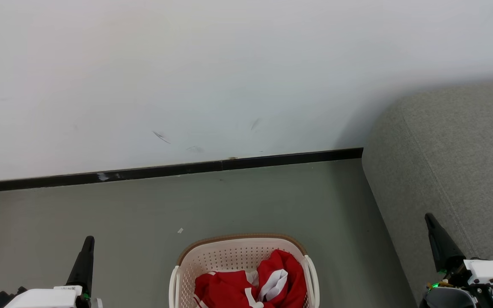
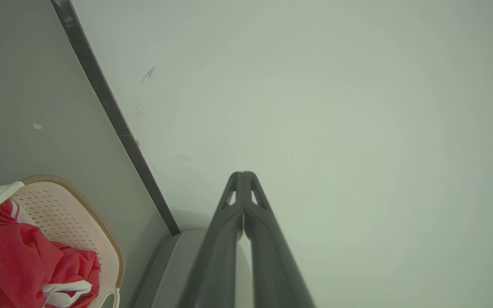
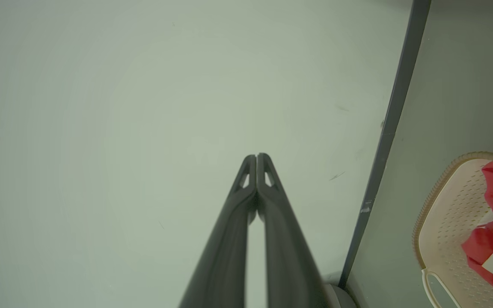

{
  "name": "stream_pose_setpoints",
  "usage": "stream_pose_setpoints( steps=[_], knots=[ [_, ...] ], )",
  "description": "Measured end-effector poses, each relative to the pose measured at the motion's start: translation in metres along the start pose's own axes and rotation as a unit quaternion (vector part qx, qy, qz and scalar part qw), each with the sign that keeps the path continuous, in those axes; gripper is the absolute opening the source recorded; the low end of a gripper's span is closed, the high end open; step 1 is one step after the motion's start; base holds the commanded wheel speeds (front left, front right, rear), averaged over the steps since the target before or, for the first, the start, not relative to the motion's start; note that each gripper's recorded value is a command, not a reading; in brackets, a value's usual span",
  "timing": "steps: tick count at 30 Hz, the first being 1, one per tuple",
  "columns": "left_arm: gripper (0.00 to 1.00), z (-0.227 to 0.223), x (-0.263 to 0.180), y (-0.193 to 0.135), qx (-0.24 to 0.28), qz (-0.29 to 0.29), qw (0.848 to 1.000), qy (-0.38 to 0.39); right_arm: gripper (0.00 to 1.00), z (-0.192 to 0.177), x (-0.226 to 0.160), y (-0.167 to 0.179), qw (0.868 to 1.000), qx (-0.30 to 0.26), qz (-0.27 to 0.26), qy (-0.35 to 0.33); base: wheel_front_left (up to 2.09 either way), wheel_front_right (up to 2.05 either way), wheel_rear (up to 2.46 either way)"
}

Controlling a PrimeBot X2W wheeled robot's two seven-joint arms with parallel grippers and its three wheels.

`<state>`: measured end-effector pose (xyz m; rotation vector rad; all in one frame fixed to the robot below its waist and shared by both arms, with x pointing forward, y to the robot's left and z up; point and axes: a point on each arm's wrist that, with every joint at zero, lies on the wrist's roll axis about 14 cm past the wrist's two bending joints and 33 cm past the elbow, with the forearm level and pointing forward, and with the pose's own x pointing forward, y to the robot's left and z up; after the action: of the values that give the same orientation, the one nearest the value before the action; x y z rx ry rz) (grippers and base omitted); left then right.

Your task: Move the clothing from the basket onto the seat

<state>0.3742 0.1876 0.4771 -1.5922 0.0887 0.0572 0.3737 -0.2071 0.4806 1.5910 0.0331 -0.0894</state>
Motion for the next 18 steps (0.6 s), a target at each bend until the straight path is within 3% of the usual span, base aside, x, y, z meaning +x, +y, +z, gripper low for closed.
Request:
stream_pose_setpoints(
  steps=[18],
  knots=[
    [0.0,0.0,0.0,0.0,0.0,0.0,1.0,0.0,0.0,-0.0002,0.0002,0.0002,1.0,0.0,0.0,0.0,0.0,0.0,0.0]
  ],
)
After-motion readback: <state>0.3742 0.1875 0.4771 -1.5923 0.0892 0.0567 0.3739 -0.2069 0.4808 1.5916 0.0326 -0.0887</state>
